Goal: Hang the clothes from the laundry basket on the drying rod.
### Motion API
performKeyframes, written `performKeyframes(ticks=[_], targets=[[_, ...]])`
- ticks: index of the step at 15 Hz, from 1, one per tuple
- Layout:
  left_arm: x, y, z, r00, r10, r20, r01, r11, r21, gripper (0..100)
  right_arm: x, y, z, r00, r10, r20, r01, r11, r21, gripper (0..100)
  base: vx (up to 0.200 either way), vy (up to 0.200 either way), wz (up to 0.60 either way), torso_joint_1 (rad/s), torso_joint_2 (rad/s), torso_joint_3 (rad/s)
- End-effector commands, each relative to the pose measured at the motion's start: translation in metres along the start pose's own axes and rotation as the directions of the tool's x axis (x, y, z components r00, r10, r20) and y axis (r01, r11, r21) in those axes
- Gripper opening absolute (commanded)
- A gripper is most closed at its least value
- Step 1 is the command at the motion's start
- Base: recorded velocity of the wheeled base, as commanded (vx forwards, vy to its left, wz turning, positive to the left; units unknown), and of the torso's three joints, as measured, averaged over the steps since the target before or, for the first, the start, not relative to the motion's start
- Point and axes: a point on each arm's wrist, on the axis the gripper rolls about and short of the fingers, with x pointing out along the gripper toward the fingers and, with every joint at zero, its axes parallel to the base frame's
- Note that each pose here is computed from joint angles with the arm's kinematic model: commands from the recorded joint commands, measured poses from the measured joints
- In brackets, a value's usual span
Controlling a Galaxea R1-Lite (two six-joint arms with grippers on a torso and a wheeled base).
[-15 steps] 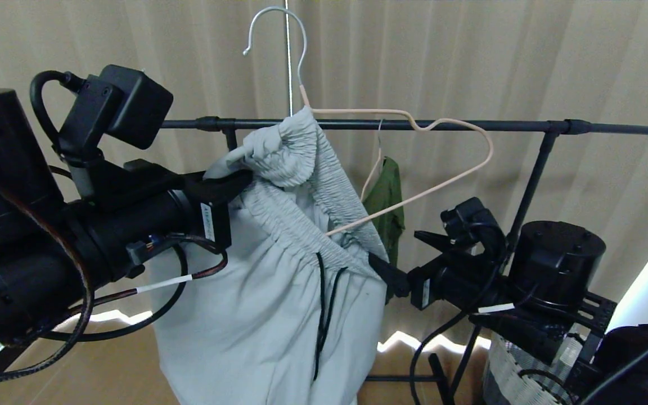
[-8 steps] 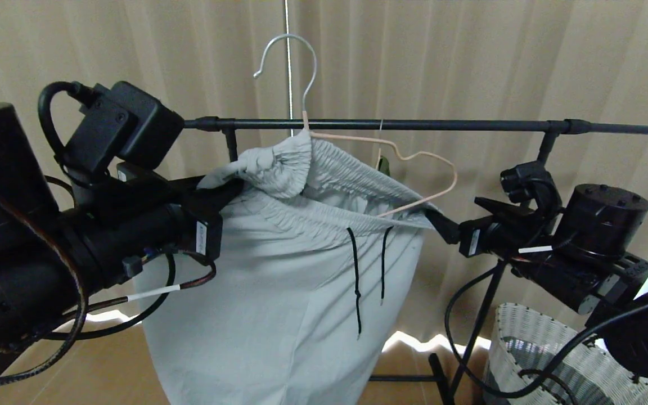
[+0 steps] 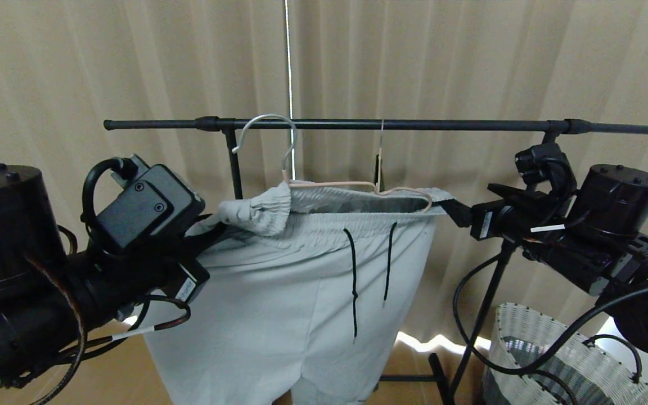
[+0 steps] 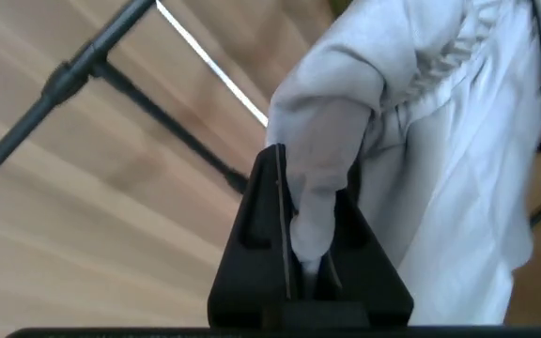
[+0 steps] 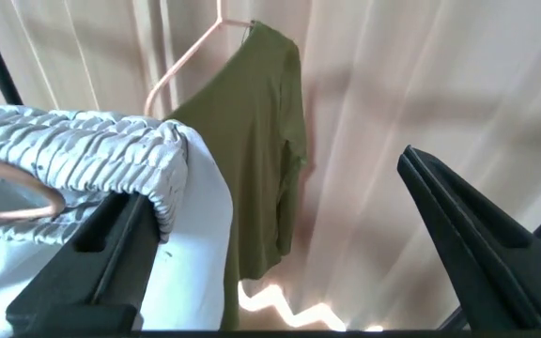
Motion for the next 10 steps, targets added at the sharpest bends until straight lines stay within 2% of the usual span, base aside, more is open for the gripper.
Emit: performKeyframes(ticks=[1, 4, 6, 10], targets=[[0.000, -0.001, -0.005, 1.000, 0.004, -0.026, -0.004, 1.000, 0.018, 0, -0.004, 0.002, 0.007, 1.000, 0.005, 0.010, -0.005, 1.000, -0.001, 100, 0.000, 0.000, 0.00, 0.000, 0.00, 0.000], [-0.001, 0.002, -0.019, 0.996, 0.033, -0.085, -0.021, 0.991, 0.132, 0, -0.012, 0.007, 0.015, 1.000, 0.024, -0.001, -0.024, 1.000, -0.003, 100, 0.000, 0.000, 0.00, 0.000, 0.00, 0.000], [-0.001, 0.001, -0.020, 0.995, 0.032, -0.092, -0.018, 0.990, 0.143, 0, -0.019, 0.015, 0.018, 0.999, 0.053, -0.007, -0.053, 0.999, -0.005, 100, 0.000, 0.000, 0.00, 0.000, 0.00, 0.000], [0.001, -0.001, -0.023, 0.994, 0.023, -0.106, -0.003, 0.982, 0.191, 0, -0.038, 0.046, 0.025, 0.985, 0.170, -0.025, -0.171, 0.985, -0.013, 100, 0.000, 0.000, 0.00, 0.000, 0.00, 0.000]])
